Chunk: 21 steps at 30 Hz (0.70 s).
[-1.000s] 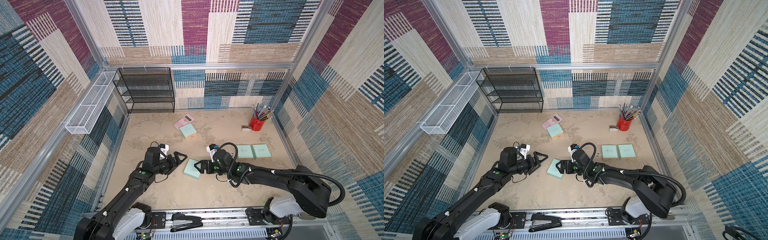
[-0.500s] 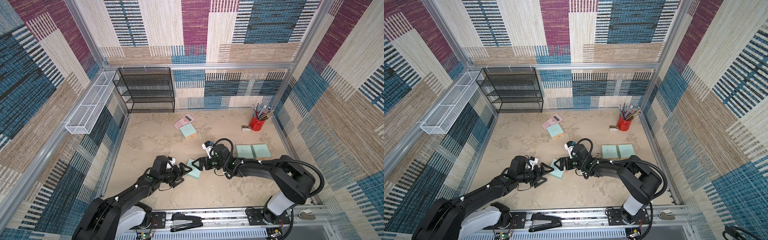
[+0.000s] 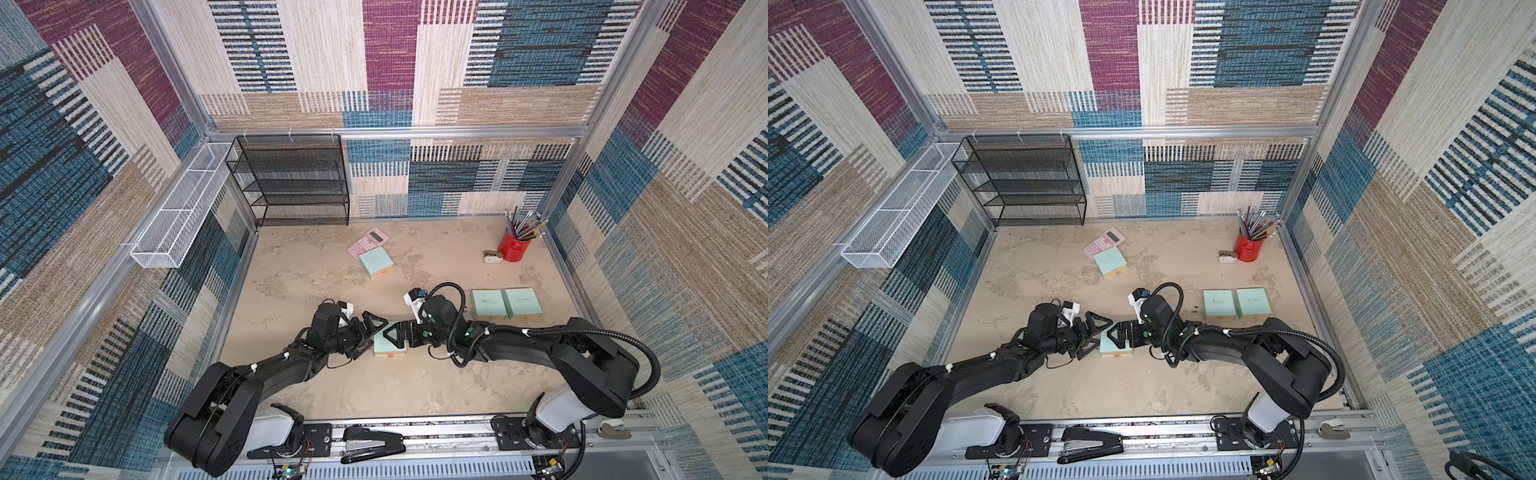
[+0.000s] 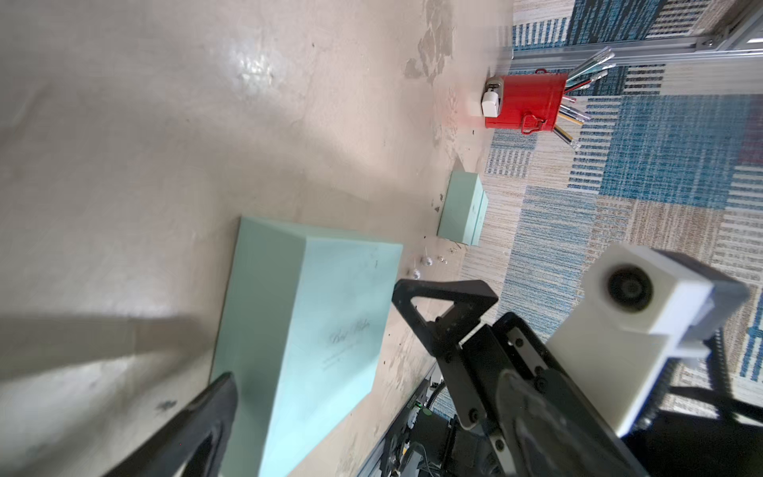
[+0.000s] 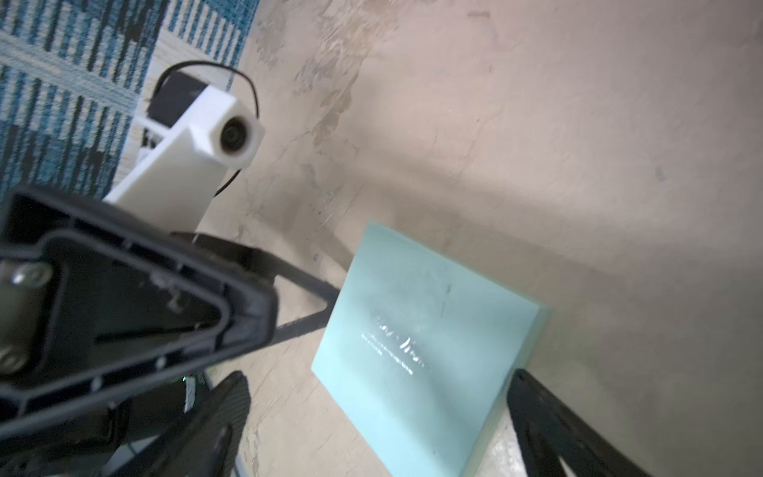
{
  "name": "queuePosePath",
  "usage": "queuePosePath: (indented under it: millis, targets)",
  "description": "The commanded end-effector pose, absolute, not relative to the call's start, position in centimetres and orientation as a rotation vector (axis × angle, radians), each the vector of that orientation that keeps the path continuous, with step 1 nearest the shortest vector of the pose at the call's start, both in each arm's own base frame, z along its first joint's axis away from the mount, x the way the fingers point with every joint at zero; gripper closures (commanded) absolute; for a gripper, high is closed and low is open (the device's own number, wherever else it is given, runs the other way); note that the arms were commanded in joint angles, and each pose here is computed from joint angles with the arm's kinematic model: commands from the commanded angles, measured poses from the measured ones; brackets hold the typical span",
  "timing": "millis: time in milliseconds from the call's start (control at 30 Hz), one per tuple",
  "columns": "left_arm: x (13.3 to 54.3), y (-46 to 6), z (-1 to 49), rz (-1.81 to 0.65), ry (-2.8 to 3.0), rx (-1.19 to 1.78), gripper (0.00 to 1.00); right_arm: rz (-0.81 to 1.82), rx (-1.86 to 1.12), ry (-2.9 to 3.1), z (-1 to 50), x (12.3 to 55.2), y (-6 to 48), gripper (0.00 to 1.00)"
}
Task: Take out the earrings from the drawer-style jewelry box
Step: Adjust the jewelry box at the center of the board, then pick up the jewelry box from the center of the board.
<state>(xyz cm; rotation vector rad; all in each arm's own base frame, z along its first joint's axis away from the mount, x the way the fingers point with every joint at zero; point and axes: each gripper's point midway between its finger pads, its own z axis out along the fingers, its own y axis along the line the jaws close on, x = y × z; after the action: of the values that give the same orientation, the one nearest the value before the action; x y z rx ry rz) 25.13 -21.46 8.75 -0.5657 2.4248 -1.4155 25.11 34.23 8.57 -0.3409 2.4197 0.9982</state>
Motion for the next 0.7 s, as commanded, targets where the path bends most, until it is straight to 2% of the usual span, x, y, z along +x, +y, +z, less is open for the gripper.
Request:
queuePosePath:
  millis: [0, 167, 300, 500, 667]
  targets:
    - [24.6, -19.6, 9.1, -1.282, 2.434, -0.598, 0.02, 0.702, -0.198, 2.552, 6.1, 26.2, 31.8, 0.01]
    - [22.5, -15.2, 11.8, -1.0, 2.437, -0.522, 0.02, 0.588, -0.074, 2.619, 6.3, 25.8, 33.0, 0.01]
    - [21.4, -12.8, 14.0, -0.885, 2.417, -0.474, 0.02, 0.593, -0.009, 2.664, 6.8, 25.3, 34.8, 0.01]
    - [21.1, -12.4, 15.8, -0.873, 2.405, -0.402, 0.01, 0.338, 0.152, 2.735, 6.0, 26.0, 34.0, 0.01]
    - [21.4, -13.0, 15.4, -0.915, 2.41, -0.381, 0.01, 0.341, 0.15, 2.734, 6.3, 25.9, 35.3, 0.01]
